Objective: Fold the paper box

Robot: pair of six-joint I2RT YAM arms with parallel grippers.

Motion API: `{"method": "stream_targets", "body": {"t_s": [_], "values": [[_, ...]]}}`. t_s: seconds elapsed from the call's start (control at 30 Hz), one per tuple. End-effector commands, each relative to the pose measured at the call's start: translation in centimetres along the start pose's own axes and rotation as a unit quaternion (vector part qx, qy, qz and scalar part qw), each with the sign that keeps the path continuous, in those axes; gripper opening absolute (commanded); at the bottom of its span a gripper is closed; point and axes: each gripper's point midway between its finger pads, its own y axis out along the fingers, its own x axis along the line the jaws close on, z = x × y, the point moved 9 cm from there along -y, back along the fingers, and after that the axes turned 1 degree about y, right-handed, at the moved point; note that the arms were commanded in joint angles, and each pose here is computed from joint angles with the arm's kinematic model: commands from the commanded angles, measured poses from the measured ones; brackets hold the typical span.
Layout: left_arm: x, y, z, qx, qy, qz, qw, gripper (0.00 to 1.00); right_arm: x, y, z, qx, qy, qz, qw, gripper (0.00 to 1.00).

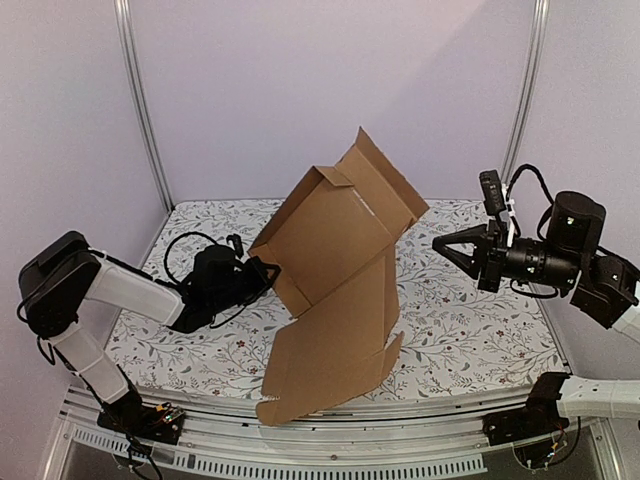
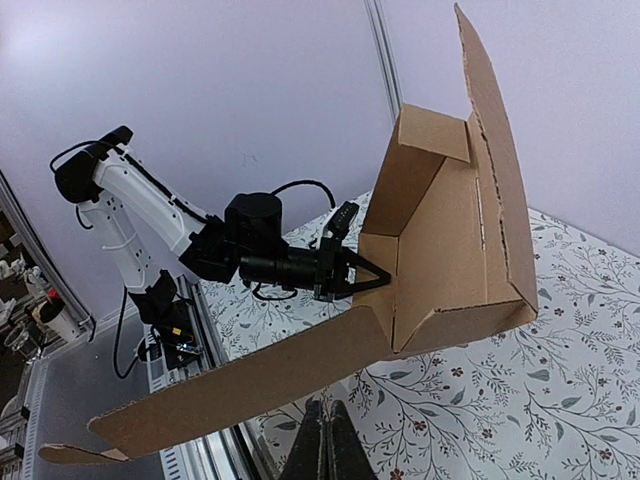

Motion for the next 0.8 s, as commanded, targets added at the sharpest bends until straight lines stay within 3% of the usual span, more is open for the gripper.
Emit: {"method": "stream_targets", "body": {"t_s": [0.0,0.77], "values": [[-1.5,-0.7,-1.0,-0.005,-0.048,0.057,0.997,0.00,-0.8,1.1,0.6,0.011,0.003,0.023,1.000,0.00],[-2.6,-1.5,-1.3,0.007,-0.058,0.090,0.994,0.00,-1.4,7.1,-2.8,-0.046,0.005,0.034,0.998,0.00]]}}
